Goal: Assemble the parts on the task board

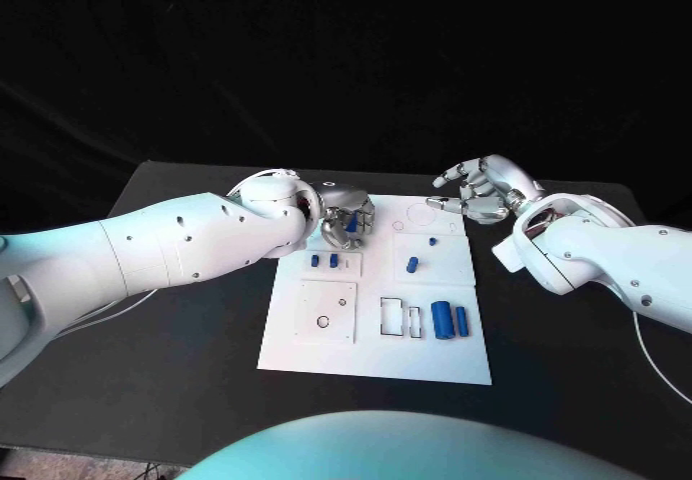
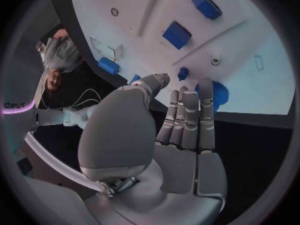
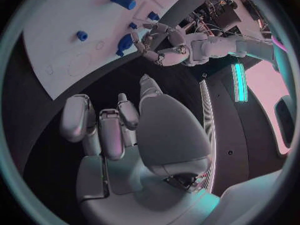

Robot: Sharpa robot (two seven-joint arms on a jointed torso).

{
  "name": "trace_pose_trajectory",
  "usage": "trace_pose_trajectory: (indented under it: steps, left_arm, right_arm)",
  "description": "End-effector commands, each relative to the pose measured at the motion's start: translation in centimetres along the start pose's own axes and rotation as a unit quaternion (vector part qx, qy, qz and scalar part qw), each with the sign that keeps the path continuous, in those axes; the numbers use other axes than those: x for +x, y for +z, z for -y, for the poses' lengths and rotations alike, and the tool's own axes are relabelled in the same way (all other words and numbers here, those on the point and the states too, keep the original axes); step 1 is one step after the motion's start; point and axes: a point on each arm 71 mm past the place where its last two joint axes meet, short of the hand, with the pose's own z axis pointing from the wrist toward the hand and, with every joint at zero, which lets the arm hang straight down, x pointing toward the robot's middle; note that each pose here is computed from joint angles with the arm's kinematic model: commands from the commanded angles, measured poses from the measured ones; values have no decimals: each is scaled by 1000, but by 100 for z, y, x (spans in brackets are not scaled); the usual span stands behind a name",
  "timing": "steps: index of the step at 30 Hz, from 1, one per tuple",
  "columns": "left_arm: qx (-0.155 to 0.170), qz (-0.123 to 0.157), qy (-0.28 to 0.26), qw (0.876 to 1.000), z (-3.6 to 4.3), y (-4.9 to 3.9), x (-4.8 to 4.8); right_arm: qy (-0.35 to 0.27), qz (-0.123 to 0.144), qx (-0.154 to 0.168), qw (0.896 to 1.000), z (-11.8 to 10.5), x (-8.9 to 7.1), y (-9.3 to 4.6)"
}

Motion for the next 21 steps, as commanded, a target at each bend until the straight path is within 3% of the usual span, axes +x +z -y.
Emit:
trace_pose_trajectory:
  steps: [1, 21]
  left_arm:
    - [-4, -26, 10, 1000, 9, 11, 43]
    - [-20, -24, 10, 999, -34, 82, 86]
  right_arm:
    - [-2, -1, -6, 1000, -12, 8, -1]
    - [-1, -2, -5, 1000, -11, 8, -2]
